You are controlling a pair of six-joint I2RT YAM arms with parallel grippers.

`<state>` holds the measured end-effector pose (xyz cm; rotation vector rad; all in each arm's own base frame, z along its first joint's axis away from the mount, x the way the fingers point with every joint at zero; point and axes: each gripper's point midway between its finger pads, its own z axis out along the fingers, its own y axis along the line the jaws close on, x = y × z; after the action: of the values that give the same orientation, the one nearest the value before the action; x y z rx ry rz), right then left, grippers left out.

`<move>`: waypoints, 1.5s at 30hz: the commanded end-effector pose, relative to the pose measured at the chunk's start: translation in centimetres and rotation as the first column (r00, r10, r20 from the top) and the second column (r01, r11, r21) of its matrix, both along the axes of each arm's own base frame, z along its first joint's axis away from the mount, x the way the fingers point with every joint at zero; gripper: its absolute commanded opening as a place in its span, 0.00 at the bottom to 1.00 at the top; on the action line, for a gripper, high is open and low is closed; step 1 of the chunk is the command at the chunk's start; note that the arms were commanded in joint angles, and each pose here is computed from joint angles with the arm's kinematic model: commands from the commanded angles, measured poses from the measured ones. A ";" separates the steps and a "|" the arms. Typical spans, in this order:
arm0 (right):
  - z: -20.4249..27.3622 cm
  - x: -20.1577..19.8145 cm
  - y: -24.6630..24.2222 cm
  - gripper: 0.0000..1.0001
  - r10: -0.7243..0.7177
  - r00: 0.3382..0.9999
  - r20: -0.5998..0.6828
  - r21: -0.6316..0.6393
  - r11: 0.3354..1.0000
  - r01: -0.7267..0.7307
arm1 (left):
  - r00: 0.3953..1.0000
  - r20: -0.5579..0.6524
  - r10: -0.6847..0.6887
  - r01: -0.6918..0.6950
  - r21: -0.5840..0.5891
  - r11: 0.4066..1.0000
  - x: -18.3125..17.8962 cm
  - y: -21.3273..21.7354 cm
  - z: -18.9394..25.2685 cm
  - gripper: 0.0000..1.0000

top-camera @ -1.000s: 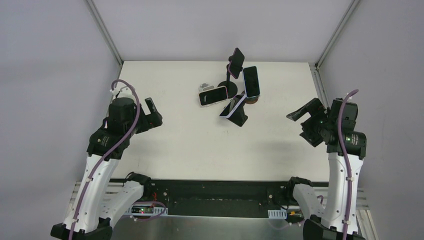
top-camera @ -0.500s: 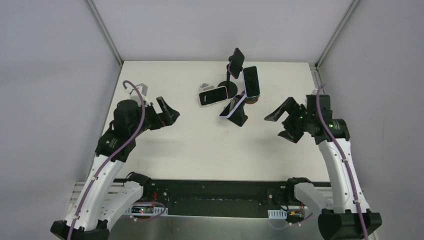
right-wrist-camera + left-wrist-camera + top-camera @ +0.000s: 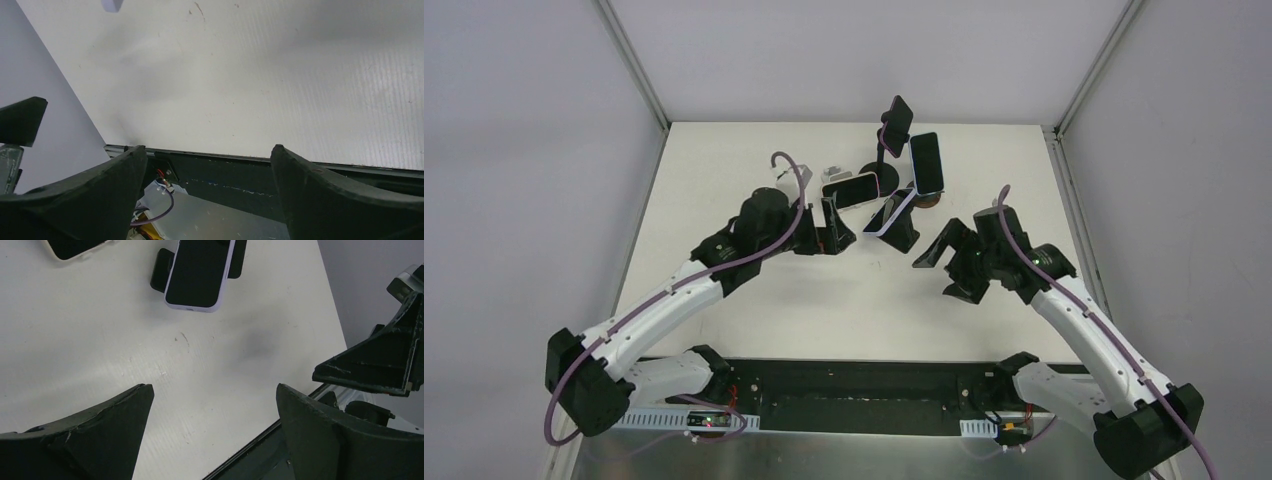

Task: Remove the phone from the phone stand

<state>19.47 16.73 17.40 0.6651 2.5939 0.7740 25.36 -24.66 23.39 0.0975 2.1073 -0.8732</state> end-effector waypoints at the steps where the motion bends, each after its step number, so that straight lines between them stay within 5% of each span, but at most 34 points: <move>1: -0.3 -0.3 -0.2 0.97 -0.093 0.995 0.024 0.022 0.995 0.093 | 0.995 0.097 0.012 -0.007 -0.056 0.998 2.3 -2.6 3.4 0.99; 15: -2.5 -4.1 -3.3 0.98 -0.180 0.983 0.024 0.011 0.984 0.180 | 0.961 0.171 -0.217 0.195 0.135 0.972 9.5 -10.4 1.5 0.99; 22: -3.0 -4.8 -4.1 0.99 -0.232 0.972 0.028 0.025 0.973 0.231 | 0.939 0.052 -0.339 0.339 0.008 0.941 11.8 -13.1 -0.5 0.99; 31: -3.1 -4.9 -4.4 0.99 -0.238 0.971 0.022 0.012 0.971 0.237 | 0.964 -0.001 -0.264 0.264 -0.004 0.964 15.7 -10.6 -2.9 0.99; 45: -3.3 -4.3 -4.0 0.99 -0.229 0.973 0.008 -0.009 0.973 0.229 | 0.930 -0.075 -0.359 0.354 -0.070 0.933 14.1 -11.1 -6.6 0.99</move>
<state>14.66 12.66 13.18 0.9336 2.4872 0.6790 40.47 -34.61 16.10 0.3885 2.2310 -1.0590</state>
